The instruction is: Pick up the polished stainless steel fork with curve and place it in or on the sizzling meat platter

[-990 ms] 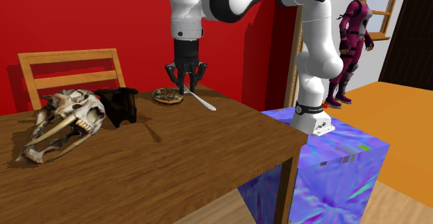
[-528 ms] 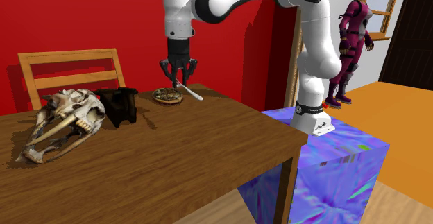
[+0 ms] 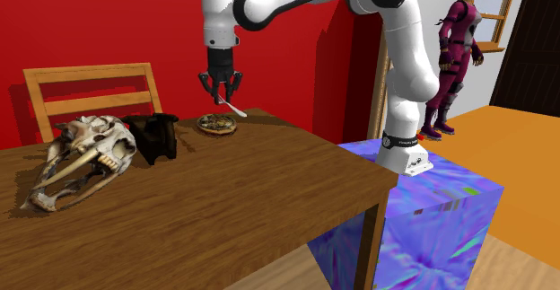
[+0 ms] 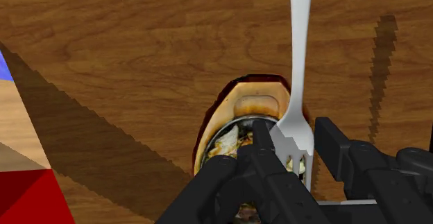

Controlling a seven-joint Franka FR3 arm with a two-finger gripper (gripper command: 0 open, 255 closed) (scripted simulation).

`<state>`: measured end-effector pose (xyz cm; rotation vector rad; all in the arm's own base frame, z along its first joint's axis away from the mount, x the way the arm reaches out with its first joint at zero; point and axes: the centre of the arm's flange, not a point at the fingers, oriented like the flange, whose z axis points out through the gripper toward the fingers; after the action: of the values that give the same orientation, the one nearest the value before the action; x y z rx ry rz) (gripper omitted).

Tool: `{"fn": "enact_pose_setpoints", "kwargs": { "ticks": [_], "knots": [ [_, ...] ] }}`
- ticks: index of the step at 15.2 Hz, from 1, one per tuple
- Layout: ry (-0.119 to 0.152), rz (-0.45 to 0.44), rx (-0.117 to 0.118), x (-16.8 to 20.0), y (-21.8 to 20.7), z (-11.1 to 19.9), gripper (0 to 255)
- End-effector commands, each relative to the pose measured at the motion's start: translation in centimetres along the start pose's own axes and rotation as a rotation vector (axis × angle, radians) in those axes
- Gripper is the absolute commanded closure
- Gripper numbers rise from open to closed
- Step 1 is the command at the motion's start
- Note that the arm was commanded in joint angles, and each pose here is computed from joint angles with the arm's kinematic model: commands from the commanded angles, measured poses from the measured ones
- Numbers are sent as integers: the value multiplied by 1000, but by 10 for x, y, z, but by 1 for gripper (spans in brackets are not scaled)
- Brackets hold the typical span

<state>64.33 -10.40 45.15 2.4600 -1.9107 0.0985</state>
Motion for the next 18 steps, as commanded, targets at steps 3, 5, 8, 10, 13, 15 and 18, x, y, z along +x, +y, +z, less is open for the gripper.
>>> {"fn": "enact_pose_setpoints", "kwargs": {
  "ticks": [3, 5, 8, 10, 13, 15, 18],
  "knots": [
    [0, -1, 0, 54, 4, 3, 255],
    [0, -1, 0, 80, 7, 4, 255],
    [0, -1, 0, 119, 10, 6, 255],
    [0, -1, 0, 140, 12, 13, 255],
    [0, -1, 0, 139, 12, 29, 255],
    [0, -1, 0, 138, 13, 39, 255],
    [0, -1, 0, 137, 13, 55, 255]
  ]
}}
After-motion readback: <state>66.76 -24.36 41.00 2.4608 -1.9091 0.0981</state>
